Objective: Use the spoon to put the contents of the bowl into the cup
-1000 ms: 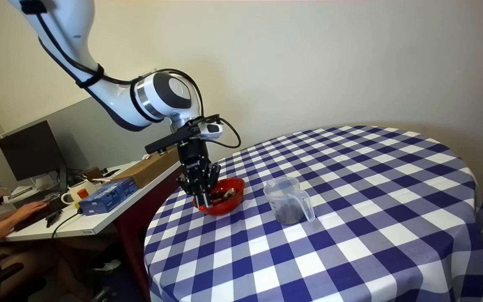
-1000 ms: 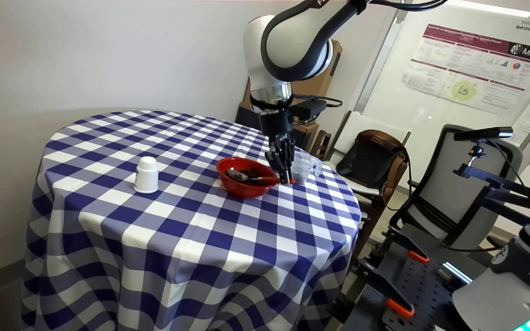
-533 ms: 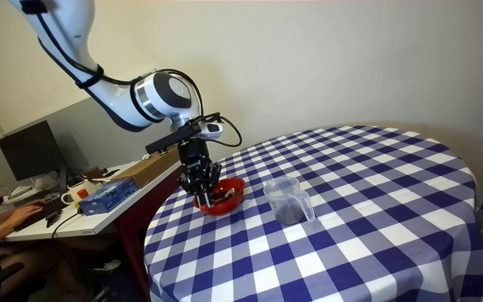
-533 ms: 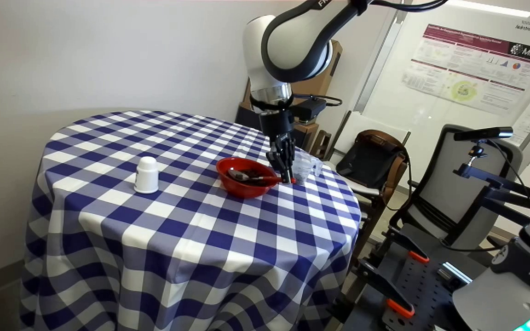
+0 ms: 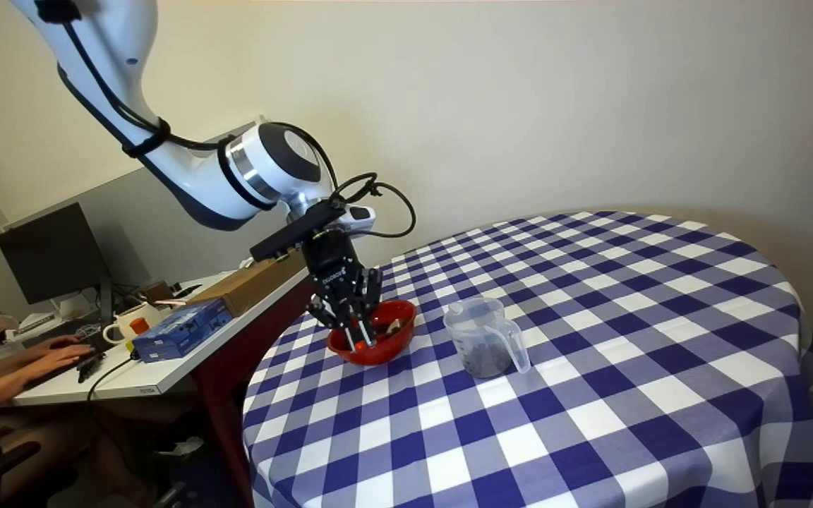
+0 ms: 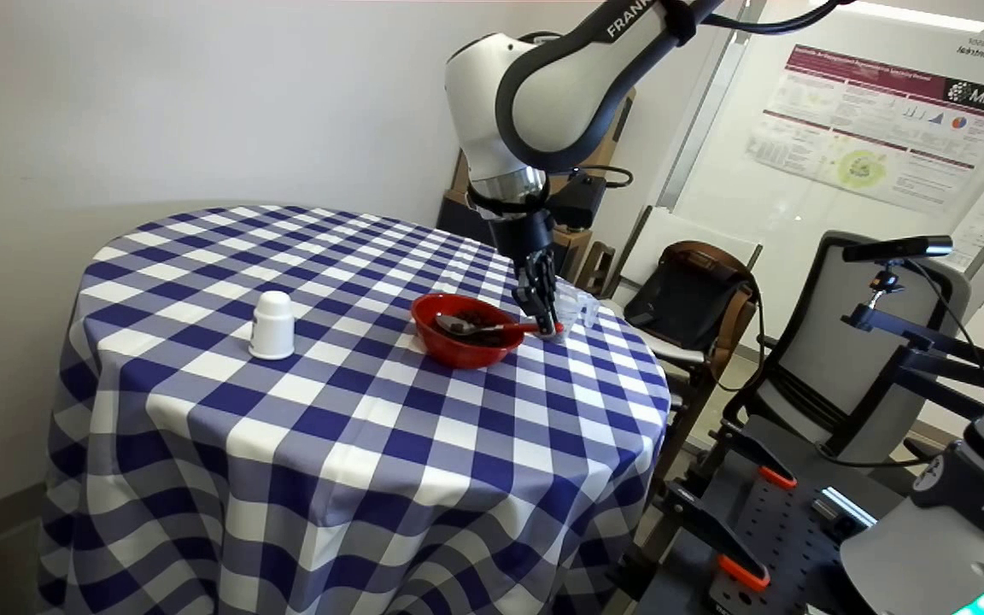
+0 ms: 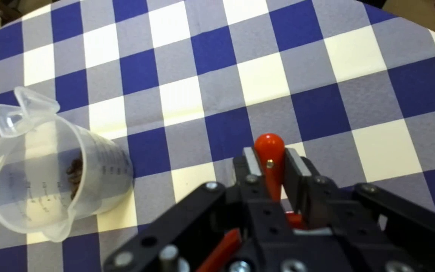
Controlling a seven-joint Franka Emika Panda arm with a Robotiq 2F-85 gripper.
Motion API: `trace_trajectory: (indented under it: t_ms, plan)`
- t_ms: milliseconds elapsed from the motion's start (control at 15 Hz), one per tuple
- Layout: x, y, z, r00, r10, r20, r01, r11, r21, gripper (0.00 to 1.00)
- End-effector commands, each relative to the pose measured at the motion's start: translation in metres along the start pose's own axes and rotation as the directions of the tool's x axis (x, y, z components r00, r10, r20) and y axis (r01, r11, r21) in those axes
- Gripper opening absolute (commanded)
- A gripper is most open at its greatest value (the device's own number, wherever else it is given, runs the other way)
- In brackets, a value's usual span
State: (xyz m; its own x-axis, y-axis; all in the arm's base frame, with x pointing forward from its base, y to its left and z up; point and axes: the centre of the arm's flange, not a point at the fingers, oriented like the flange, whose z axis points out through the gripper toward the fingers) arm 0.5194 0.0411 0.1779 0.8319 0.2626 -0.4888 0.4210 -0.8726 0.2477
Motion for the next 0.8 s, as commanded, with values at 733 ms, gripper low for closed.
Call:
trace_trajectory:
  t_ms: [733]
  plan:
    - [-0.024,-0.018,0.008,0.988,-0.143,0.058,0.153,0.960,-0.234,0.10]
